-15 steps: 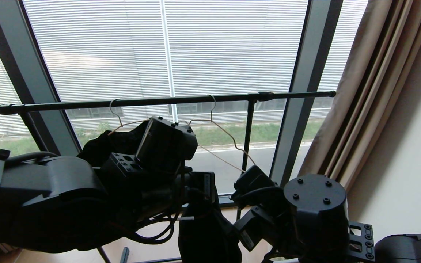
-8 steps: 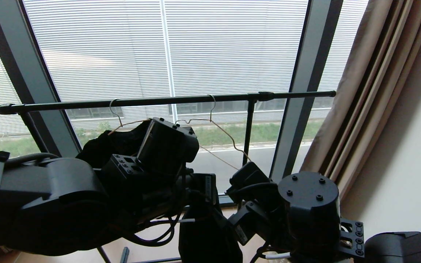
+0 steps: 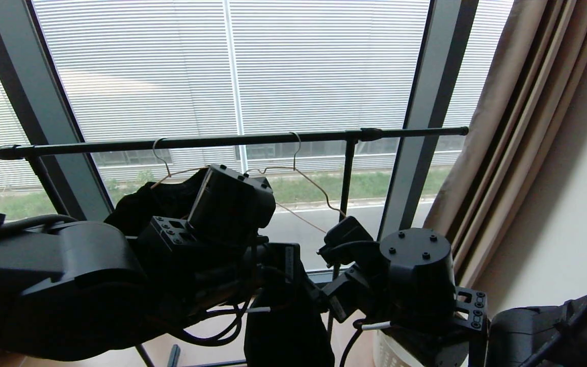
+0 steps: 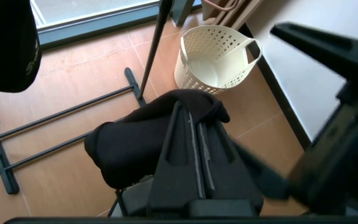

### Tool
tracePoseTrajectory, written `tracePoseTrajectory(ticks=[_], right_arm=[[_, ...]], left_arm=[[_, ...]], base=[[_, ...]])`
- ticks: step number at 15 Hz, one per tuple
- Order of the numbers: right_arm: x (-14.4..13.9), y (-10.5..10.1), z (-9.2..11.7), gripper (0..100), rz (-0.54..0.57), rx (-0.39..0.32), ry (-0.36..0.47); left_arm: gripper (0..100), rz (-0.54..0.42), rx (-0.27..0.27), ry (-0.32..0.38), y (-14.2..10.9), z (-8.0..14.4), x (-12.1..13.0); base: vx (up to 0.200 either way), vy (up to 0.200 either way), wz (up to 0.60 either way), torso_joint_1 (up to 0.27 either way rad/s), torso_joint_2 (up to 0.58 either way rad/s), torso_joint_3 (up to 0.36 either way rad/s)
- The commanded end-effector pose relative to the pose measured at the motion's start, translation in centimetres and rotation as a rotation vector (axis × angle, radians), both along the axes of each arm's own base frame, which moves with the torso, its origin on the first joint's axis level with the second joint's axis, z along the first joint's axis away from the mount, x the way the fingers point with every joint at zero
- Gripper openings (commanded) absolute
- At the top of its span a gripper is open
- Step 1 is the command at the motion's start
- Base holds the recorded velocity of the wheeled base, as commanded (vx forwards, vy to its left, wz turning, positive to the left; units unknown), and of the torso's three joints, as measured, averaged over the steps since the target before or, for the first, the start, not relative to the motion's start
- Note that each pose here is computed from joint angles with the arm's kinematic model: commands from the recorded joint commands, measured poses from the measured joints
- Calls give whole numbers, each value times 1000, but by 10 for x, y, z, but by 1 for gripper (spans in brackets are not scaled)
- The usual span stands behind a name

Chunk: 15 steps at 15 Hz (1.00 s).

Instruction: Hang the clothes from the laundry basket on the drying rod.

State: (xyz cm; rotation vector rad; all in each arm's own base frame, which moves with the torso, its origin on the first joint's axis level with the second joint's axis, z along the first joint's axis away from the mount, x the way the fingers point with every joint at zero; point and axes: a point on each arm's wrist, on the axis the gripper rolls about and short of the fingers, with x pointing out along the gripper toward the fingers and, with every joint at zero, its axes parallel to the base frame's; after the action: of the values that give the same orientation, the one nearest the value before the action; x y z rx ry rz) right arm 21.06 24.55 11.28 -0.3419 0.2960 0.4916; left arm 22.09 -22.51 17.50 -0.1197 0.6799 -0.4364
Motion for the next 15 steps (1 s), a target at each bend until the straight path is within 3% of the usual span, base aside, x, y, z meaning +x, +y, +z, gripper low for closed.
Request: tracePoseTrajectory(ticks=[1,8,15], right_arm=[[2,0,-4,100,-4,-10,9],[10,8,-32,100,-7,-58,52],[25,-7,-41,100,-71,-73,71]], left_arm=[[0,0,-3,-2,1,1,-1],[0,-9,-8,-18,3,6,-4],[0,-14,-3,-19,8,7,-8]], base=[[0,0,0,0,0,0],[0,0,0,0,0,0],[0,0,0,0,0,0]])
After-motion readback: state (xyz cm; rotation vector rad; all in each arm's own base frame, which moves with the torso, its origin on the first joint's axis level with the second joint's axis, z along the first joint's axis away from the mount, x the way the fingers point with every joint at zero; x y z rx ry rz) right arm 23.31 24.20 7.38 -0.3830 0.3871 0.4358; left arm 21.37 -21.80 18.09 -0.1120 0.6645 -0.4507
